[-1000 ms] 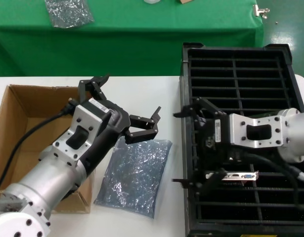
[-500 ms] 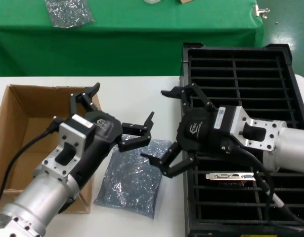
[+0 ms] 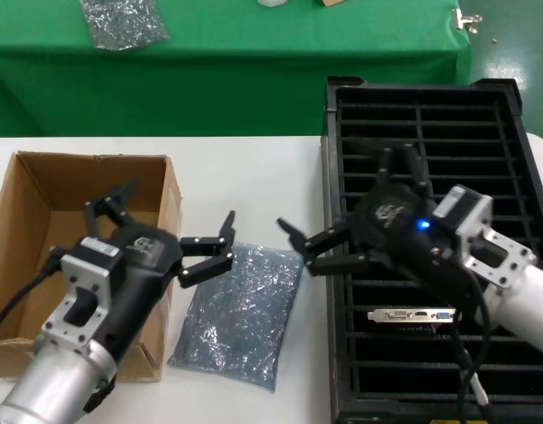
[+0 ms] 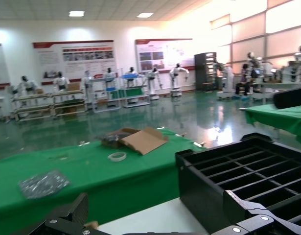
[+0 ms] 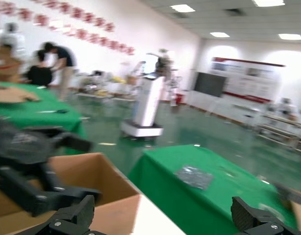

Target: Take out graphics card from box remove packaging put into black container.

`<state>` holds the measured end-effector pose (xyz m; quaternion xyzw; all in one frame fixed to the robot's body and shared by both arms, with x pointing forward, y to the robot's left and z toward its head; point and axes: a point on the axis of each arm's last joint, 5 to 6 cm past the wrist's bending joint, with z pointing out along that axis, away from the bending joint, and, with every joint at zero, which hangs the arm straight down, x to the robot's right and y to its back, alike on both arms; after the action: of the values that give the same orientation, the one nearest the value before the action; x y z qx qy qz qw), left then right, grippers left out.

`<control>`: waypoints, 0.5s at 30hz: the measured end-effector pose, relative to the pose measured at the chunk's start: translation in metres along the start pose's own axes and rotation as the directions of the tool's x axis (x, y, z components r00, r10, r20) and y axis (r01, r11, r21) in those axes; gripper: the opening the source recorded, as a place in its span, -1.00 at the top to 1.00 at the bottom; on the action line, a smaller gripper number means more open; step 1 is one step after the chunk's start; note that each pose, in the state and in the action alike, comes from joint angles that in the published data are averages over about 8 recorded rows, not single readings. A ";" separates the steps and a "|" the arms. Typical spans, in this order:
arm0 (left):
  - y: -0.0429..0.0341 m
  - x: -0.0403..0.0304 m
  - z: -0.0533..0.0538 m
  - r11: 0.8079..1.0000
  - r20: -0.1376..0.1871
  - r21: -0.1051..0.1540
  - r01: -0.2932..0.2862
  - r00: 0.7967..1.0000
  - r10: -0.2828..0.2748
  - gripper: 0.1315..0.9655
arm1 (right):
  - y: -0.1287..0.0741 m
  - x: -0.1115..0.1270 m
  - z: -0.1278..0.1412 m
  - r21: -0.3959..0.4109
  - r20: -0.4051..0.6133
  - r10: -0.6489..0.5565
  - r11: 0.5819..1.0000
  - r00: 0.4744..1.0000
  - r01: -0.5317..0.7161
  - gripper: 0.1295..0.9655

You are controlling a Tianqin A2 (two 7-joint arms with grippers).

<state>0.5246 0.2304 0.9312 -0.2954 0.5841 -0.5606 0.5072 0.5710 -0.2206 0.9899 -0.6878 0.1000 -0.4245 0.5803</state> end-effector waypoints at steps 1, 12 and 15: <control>0.0028 -0.0006 -0.001 1.000 0.009 -0.002 0.007 1.000 -0.007 -1.00 | 0.004 -0.002 -0.002 0.003 -0.025 0.016 1.000 1.000 -0.016 -1.00; 0.0343 -0.0081 -0.019 0.995 0.125 -0.043 0.086 0.989 -0.080 -1.00 | 0.051 -0.022 -0.030 0.003 -0.312 0.179 0.982 0.933 -0.188 -1.00; 0.0429 -0.0102 -0.024 0.993 0.161 -0.059 0.107 0.982 -0.096 -1.00 | 0.064 -0.029 -0.040 -0.006 -0.391 0.212 0.973 0.896 -0.232 -1.00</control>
<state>0.5150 0.2568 0.8895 -0.3851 0.5451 -0.5405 0.5123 0.5475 -0.2504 0.9182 -0.5890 0.3018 -0.4806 0.5754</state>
